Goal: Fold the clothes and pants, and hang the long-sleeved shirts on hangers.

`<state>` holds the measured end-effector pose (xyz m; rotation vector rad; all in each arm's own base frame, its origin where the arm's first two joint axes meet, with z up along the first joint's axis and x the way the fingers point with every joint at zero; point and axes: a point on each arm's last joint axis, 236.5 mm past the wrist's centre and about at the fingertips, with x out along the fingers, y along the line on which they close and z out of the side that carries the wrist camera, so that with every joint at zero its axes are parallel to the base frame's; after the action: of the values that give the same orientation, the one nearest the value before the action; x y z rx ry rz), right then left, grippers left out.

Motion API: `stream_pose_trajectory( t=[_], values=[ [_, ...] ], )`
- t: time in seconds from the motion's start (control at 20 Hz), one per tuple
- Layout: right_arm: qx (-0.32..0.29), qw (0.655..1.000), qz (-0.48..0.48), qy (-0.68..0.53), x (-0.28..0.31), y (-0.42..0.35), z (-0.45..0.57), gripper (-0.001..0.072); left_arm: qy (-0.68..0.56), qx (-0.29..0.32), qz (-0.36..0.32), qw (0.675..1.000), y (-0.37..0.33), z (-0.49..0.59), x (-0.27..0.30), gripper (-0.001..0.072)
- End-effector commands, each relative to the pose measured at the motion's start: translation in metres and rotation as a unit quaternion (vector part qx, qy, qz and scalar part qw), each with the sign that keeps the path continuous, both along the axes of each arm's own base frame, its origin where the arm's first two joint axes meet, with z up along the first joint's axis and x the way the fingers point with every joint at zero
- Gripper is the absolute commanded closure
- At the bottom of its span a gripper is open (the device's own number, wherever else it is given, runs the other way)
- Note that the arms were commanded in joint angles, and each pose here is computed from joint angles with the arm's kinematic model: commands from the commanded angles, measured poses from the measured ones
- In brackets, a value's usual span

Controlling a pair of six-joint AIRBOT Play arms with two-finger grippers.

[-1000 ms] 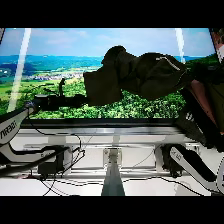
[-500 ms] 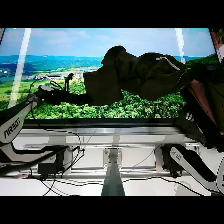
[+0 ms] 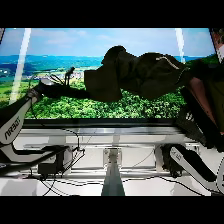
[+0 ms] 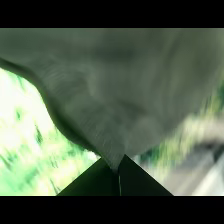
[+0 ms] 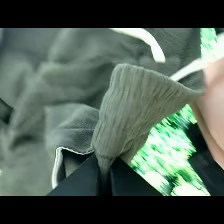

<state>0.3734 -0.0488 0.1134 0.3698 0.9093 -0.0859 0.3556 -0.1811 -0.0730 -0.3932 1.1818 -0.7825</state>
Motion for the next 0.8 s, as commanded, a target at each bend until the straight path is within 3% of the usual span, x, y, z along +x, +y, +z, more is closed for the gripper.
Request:
stream_pose_trajectory(
  t=[0.0, 0.15, 0.35, 0.45, 0.6, 0.75],
  values=[
    [0.029, 0.996, -0.013, -0.087, 0.029, 0.006, 0.041, 0.0679, -0.116, 0.044, 0.04, 0.991, 0.047, 0.077, 0.074, 0.0685],
    [0.0, 0.99, -0.018, -0.138, 0.04, -0.004, 0.082, 0.068, -0.248, 0.142, 0.121, 0.951, 0.142, 0.194, 0.124, 0.0685],
    [-0.008, 0.988, -0.013, -0.154, 0.039, -0.004, 0.106, 0.068, -0.345, 0.194, 0.241, 0.886, 0.249, 0.31, 0.108, 0.0685],
    [-0.032, 0.99, 0.009, -0.134, 0.031, -0.004, 0.099, 0.068, -0.325, 0.234, 0.283, 0.872, 0.298, 0.31, 0.087, 0.0685],
    [-0.115, 0.991, 0.054, -0.037, -0.006, -0.02, 0.063, 0.0681, -0.239, 0.291, 0.371, 0.849, 0.371, 0.285, 0.053, 0.0685],
    [-0.053, 0.996, 0.073, 0.008, -0.038, 0.01, 0.018, 0.0681, -0.16, 0.367, 0.354, 0.845, 0.4, 0.24, 0.018, 0.0685]
  ],
)
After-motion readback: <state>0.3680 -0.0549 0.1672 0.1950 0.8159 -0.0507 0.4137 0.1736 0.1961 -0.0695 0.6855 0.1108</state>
